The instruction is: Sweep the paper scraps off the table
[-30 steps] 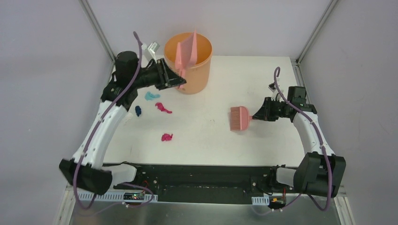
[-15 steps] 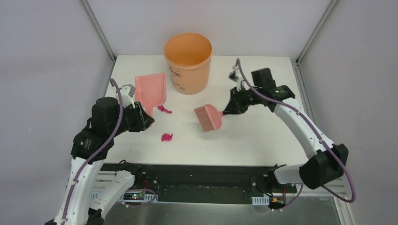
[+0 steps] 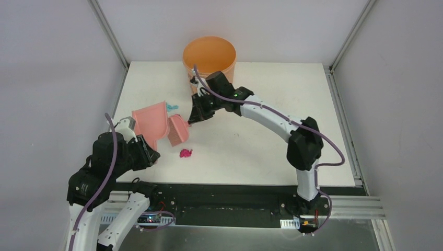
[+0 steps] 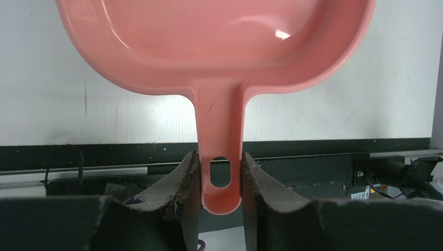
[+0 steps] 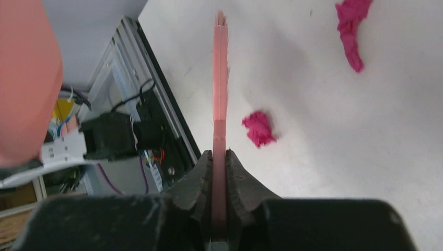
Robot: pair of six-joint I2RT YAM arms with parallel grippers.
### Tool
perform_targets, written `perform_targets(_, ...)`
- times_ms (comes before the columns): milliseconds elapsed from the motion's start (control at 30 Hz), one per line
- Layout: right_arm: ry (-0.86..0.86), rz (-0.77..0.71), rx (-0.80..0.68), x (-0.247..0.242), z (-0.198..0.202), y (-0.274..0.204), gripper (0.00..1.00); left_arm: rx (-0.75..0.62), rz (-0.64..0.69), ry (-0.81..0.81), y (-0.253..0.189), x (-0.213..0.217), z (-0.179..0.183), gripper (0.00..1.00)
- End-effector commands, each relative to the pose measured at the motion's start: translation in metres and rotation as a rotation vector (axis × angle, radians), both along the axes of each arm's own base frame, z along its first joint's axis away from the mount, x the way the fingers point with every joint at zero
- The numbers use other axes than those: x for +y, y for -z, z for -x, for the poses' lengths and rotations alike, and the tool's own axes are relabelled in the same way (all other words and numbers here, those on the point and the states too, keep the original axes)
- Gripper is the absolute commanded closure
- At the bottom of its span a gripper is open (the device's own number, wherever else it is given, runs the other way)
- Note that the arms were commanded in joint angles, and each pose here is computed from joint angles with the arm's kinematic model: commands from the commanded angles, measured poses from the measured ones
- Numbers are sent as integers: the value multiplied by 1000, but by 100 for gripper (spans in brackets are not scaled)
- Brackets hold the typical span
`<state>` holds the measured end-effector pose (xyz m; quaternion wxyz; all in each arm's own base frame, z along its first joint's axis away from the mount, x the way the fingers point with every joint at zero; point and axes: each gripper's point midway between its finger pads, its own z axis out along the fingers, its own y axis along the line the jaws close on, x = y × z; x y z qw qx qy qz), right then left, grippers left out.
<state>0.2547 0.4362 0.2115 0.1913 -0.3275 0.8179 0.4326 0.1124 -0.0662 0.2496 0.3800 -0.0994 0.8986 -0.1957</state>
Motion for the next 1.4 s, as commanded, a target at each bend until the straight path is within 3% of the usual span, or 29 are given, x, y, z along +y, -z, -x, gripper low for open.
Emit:
perform_targets(0, 170, -194, -23, 67, -39, -52, 100, -25, -7, -62, -11, 13, 14, 100)
perform_targets(133, 330, -177, 92, 96, -60, -36, 100, -20, -19, -59, -11, 15, 15, 100)
perform_targets(333, 406, -145, 41, 130, -57, -28, 100, 5, -23, -43, -5, 11, 10, 100)
perform_targets(767, 578, -65, -168, 136, -112, 12, 100, 20, -14, -30, -2, 6, 4, 100)
perform_targets(967, 578, -17, -140, 132, -114, 41, 100, 18, -10, -26, -1, 5, 6, 100)
perform_targets(1233, 659, 125, -85, 54, -110, 52, 100, -8, 5, 1, -3, 1, 4, 100)
perform_targets(1367, 668, 142, 177, -2, -83, 68, 100, -26, 14, 19, -7, -2, 4, 100)
